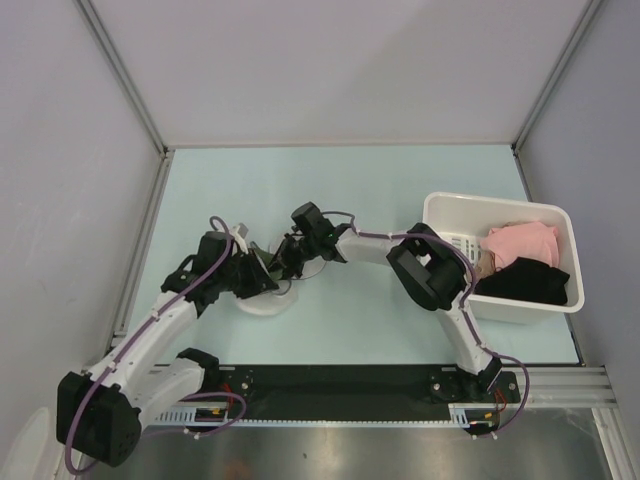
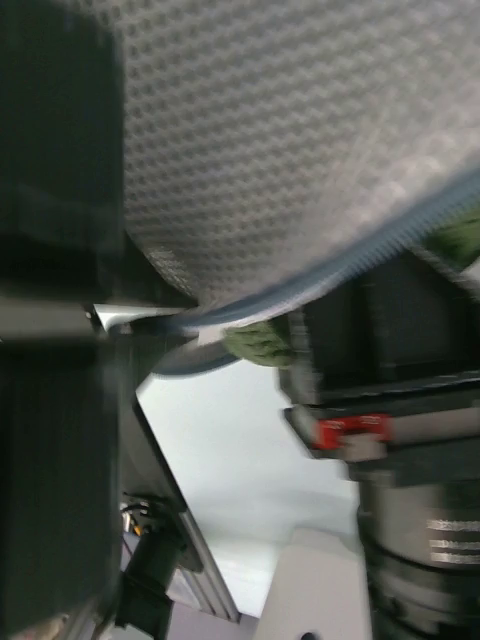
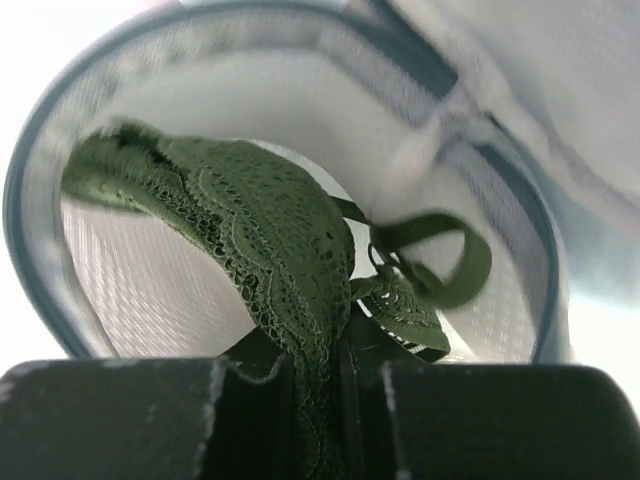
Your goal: Place the bra in the laundry bag and zip it closed
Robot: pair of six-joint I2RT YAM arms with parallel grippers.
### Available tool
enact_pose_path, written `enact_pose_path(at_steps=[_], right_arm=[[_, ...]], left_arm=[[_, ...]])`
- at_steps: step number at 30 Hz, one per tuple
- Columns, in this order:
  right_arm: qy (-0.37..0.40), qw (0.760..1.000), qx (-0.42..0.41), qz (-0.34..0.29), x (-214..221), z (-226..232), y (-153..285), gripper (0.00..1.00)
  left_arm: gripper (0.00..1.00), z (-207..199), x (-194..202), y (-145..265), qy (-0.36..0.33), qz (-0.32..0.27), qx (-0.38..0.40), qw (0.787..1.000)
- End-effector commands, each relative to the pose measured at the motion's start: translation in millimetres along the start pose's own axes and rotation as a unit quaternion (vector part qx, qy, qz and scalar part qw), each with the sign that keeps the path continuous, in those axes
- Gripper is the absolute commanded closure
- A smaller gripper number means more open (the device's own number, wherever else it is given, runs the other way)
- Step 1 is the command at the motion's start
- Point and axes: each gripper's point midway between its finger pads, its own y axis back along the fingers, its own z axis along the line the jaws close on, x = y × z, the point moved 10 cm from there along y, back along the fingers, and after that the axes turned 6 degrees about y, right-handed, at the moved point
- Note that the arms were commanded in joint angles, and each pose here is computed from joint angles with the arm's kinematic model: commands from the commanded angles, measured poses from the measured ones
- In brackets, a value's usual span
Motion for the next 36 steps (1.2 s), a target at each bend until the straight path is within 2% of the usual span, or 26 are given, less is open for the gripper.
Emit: enact_pose_path(at_steps=[1,2,3,5,7,9,10,13,14,15,20,21,24,30,36], right_arm=[[0.131,0.991,0.014,0.0,21,7,20,1.0],[0.139,0.99,0.013,0.002,20,5,22,1.0],[0.146,0.989,0.008,0.007,19,2,21,1.0],[0.152,0.988,0.0,0.021,17,-3,22,1.0],[0.158,0.987,-0.003,0.022,15,-7,22,1.0],[0.171,0.985,-0.007,0.024,13,-7,23,1.0],[0.174,0.984,-0.006,0.026,13,-7,23,1.0],[0.19,0.981,-0.007,0.034,12,-8,25,1.0],[0.204,0.978,-0.001,0.035,11,-9,27,1.0],[0.21,0.977,-0.003,0.04,12,-8,28,1.0],[0.229,0.973,-0.003,0.041,12,-8,34,1.0],[0.23,0.972,-0.003,0.041,12,-7,35,1.0],[0.23,0.972,-0.005,0.038,9,-6,40,1.0],[0.224,0.974,-0.012,0.042,7,-7,39,1.0],[0.234,0.97,-0.03,0.064,8,-5,39,1.0]], left_arm=[[0.64,-23,-22,8,-0.013,-0.024,-0.004,1.0],[0.54,-24,-24,12,-0.007,-0.03,-0.015,0.999],[0.4,-27,-26,24,-0.002,-0.052,-0.033,0.998],[0.28,-30,-27,40,0.01,-0.084,-0.045,0.995],[0.22,-29,-26,63,0.05,-0.118,-0.072,0.989],[0.2,-22,-16,80,0.096,-0.119,-0.105,0.983],[0.2,-21,-14,83,0.147,-0.126,-0.115,0.974],[0.25,-13,2,81,0.229,-0.093,-0.119,0.962],[0.35,-5,10,71,0.265,-0.07,-0.128,0.953],[0.35,-3,11,67,0.29,-0.066,-0.131,0.946],[0.54,21,7,46,0.342,-0.075,-0.176,0.92],[0.68,26,5,44,0.355,-0.081,-0.187,0.912],[0.85,39,1,34,0.36,-0.094,-0.209,0.904],[0.93,60,9,3,0.379,-0.048,-0.215,0.899],[0.95,68,-3,-13,0.342,-0.045,-0.23,0.91]])
